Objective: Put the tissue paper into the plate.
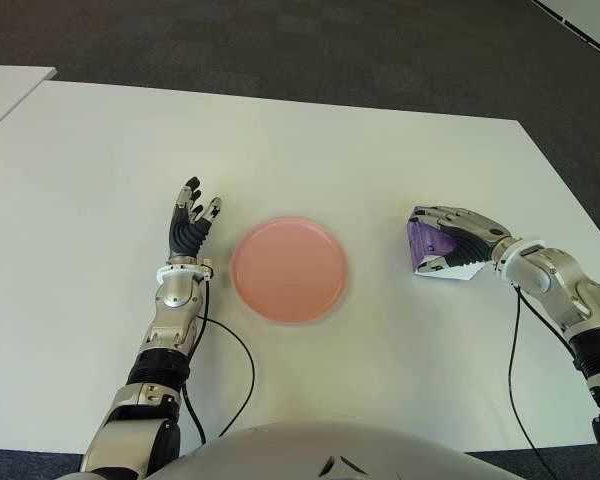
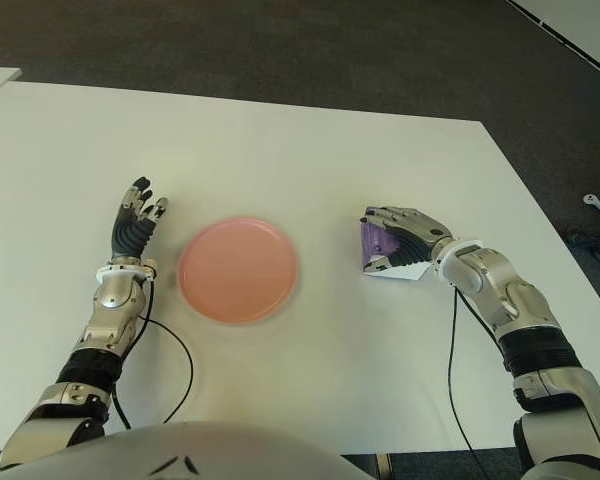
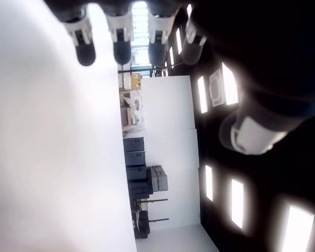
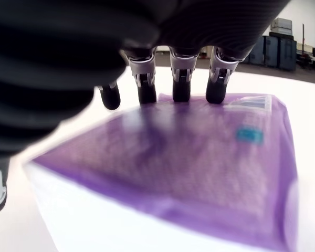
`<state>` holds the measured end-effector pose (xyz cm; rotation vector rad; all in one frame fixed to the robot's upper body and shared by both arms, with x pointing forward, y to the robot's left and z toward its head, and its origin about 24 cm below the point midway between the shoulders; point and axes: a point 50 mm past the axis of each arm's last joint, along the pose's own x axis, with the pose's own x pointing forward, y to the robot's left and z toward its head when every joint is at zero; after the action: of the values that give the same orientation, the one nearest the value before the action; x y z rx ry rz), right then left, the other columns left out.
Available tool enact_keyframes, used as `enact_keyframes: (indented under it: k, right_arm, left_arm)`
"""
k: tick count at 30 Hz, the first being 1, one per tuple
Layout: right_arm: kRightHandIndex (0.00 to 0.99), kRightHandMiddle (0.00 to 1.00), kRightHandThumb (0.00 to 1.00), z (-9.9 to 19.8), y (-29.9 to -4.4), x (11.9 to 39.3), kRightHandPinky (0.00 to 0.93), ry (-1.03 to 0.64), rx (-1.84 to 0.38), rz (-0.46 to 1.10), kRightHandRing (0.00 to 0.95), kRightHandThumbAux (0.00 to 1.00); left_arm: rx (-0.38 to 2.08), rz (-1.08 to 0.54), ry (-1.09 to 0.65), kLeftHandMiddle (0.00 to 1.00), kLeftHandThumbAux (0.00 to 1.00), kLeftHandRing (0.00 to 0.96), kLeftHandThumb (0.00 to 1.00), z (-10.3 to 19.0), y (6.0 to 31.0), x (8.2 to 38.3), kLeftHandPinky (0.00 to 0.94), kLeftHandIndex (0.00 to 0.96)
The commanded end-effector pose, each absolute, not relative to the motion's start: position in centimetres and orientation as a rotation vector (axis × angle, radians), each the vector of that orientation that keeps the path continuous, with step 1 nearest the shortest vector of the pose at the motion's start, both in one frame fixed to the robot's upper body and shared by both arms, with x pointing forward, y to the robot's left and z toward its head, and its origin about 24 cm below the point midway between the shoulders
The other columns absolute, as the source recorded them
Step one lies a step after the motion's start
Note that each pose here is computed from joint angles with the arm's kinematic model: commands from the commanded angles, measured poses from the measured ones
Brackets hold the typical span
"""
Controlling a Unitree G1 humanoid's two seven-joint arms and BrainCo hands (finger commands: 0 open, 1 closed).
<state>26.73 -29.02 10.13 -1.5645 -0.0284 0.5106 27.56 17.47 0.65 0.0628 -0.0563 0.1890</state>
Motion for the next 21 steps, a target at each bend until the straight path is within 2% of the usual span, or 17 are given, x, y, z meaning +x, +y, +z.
enact_keyframes:
  k: [1, 8, 10, 12, 21]
  right_arm:
    - [0.021, 0.030, 0.304, 9.7, -30.4, 24.8, 0.000, -0.093, -1.476, 0.361, 0.000, 0.442]
    - [0.025, 0.038, 0.317, 10.4, -30.7, 24.3, 0.000, -0.113, -1.464, 0.290, 0.000, 0.445]
    - [0.017, 0.036, 0.322, 11.8, -32.9, 23.1, 0.000, -0.106, -1.487, 0.230, 0.000, 0.439]
    - [0.011, 0.033, 0.325, 12.4, -33.7, 22.7, 0.000, -0.105, -1.501, 0.200, 0.000, 0.434]
    - [0.000, 0.015, 0.320, 11.6, -33.2, 23.1, 0.000, -0.085, -1.506, 0.192, 0.000, 0.414]
  left_arm:
    - [0.068, 0.177, -0.039, 0.000, 0.556, 0.000, 0.000, 0.3, 17.4, 27.4, 0.000, 0.000]
    - [0.081, 0.171, -0.049, 0.000, 0.545, 0.000, 0.000, 0.4, 17.3, 27.4, 0.000, 0.000]
    - [0.085, 0.173, -0.055, 0.000, 0.547, 0.000, 0.000, 0.4, 17.2, 27.4, 0.000, 0.000]
    - [0.085, 0.175, -0.059, 0.000, 0.549, 0.000, 0.000, 0.4, 17.2, 27.4, 0.000, 0.000]
    - [0.075, 0.175, -0.045, 0.000, 0.536, 0.000, 0.000, 0.3, 17.0, 27.6, 0.000, 0.002]
